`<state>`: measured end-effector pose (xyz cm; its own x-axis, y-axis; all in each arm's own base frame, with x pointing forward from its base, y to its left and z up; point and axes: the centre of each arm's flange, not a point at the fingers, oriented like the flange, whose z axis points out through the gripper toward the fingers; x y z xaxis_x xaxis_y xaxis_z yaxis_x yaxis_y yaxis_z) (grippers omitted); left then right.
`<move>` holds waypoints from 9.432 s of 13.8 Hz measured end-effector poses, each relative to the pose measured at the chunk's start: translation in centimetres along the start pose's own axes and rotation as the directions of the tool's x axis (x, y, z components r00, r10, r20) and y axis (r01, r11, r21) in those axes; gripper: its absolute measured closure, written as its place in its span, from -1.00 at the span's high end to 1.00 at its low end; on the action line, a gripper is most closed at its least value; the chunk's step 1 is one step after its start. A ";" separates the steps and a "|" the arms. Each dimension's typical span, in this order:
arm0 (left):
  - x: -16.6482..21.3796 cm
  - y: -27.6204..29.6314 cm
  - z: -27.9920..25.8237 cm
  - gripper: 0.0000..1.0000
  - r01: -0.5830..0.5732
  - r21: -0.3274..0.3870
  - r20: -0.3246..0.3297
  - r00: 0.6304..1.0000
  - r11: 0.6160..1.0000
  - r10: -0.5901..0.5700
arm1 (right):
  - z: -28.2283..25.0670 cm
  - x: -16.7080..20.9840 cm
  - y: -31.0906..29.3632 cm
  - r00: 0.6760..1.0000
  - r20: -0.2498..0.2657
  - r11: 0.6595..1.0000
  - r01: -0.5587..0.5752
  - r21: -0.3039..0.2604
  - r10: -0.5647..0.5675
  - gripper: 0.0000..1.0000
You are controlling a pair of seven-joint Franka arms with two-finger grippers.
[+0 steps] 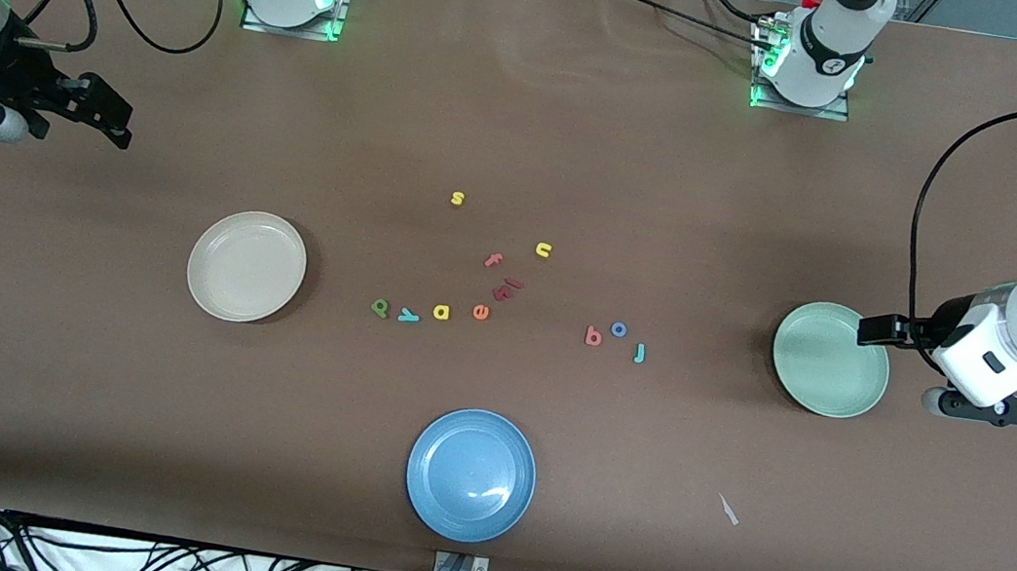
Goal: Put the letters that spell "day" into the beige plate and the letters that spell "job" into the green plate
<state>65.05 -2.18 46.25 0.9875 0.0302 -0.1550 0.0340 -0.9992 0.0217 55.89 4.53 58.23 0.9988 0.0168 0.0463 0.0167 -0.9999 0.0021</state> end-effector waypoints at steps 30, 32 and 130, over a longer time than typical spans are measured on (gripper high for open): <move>2.8 12.7 10.9 0.99 0.098 -0.034 0.014 0.995 0.995 -0.097 | 1.7 -1.0 -2.0 0.994 0.103 0.999 0.037 -0.005 -0.036 1.00; 3.1 17.3 15.8 0.98 0.152 -0.027 0.014 0.988 0.988 -0.151 | 3.8 -0.7 -4.0 0.987 0.141 0.997 0.075 -0.003 -0.073 1.00; 0.0 25.6 29.5 -0.52 0.599 -0.087 0.086 0.801 0.796 -0.593 | 39.3 3.4 -31.7 0.389 0.019 0.388 0.921 -0.024 -0.921 0.22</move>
<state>61.39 -28.54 17.64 0.7571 0.6144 -0.2220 0.6320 -0.7749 0.0108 60.58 36.21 19.04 0.3737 0.9276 -0.0028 0.9256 -0.3726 0.0670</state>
